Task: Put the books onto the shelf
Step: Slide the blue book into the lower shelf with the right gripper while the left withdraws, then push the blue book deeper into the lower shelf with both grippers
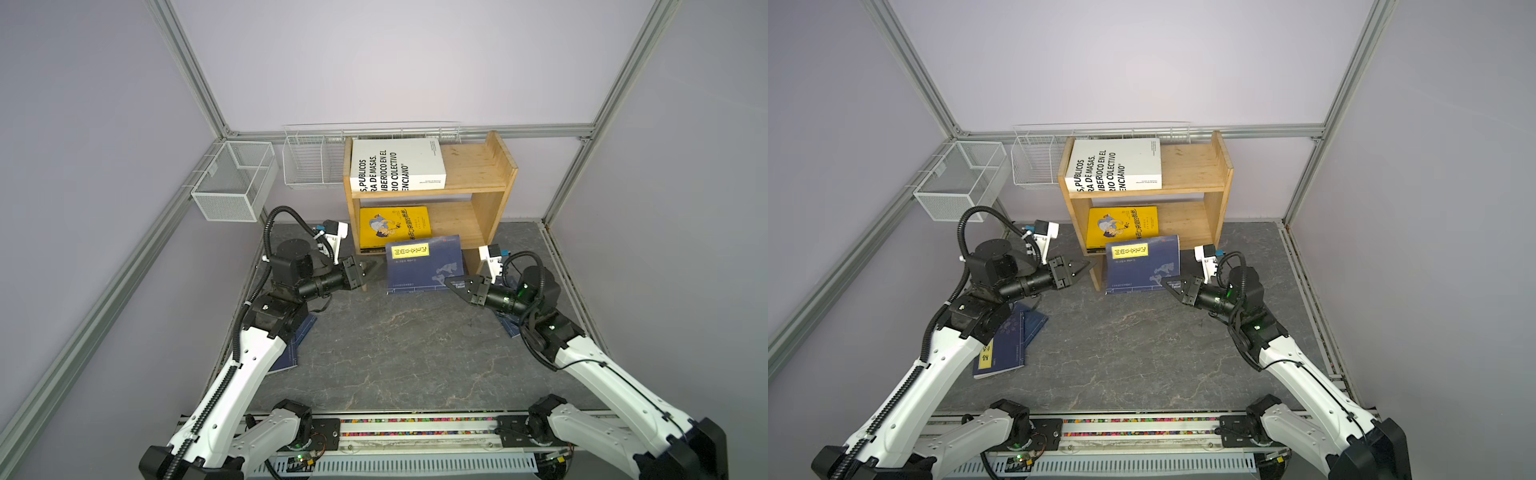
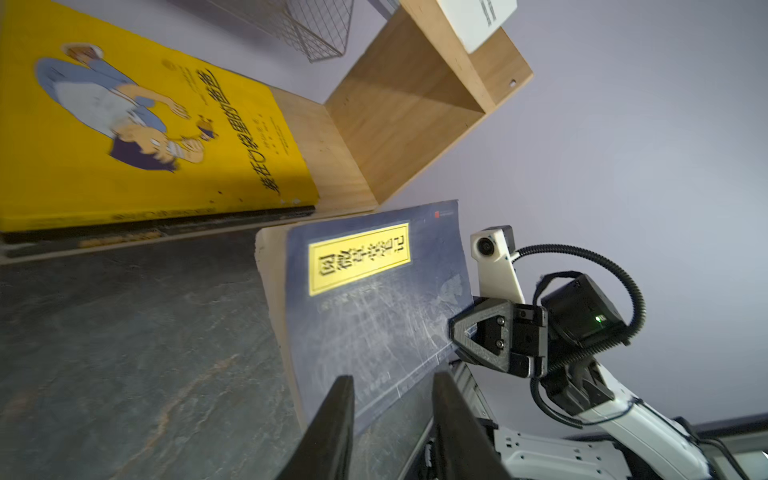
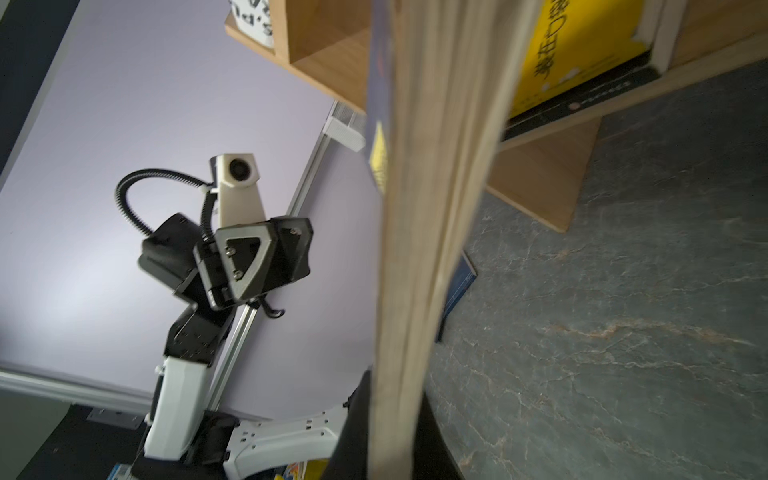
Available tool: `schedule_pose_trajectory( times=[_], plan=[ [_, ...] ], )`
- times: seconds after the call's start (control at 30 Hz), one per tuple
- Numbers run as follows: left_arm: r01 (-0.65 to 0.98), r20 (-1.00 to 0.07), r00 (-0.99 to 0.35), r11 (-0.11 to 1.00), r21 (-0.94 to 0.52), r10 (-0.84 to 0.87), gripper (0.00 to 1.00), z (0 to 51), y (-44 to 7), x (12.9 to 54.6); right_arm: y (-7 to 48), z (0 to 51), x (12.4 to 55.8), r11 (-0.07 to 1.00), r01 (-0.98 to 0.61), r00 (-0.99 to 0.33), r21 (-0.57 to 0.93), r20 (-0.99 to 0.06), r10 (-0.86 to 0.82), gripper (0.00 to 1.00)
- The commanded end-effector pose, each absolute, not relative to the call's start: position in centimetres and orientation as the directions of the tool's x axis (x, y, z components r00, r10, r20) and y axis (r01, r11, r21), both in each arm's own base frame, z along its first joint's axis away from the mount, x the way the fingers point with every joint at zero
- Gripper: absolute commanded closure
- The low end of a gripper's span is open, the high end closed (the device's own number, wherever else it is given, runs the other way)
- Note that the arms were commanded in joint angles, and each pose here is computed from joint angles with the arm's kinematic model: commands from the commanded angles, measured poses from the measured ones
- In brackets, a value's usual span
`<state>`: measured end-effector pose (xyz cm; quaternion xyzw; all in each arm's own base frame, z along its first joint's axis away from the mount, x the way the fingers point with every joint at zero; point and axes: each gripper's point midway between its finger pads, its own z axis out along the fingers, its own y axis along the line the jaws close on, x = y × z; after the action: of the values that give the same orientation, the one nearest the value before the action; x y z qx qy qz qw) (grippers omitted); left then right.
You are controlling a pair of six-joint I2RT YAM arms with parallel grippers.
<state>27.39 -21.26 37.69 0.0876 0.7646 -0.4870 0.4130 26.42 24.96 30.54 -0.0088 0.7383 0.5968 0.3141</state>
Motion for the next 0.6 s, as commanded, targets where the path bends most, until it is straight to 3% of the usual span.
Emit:
schedule_pose_trajectory(
  times=[0.0,0.17,0.37,0.57],
  plan=[
    [0.462,-0.796,-0.528,0.687,-0.562,-0.296,0.65,38.5,-18.4,29.8,25.5,34.4,28.7,0.255,-0.457,-0.719,0.852,-0.522,0.458,0.94],
    [0.378,-0.827,-0.468,0.775,-0.507,-0.313,0.58,38.5,-16.2,30.8,26.8,36.4,31.8,0.255,-0.496,-0.678,0.83,-0.554,0.484,0.94],
    [0.335,-0.837,-0.439,0.806,-0.489,-0.325,0.54,38.3,-14.2,29.8,28.9,38.7,33.2,0.121,-0.53,-0.712,0.839,-0.518,0.475,0.94],
    [0.325,-0.849,-0.417,0.82,-0.472,-0.324,0.45,38.3,-13.3,29.1,30.5,38.5,35.7,0.154,-0.528,-0.716,0.835,-0.535,0.449,0.94]
  ],
)
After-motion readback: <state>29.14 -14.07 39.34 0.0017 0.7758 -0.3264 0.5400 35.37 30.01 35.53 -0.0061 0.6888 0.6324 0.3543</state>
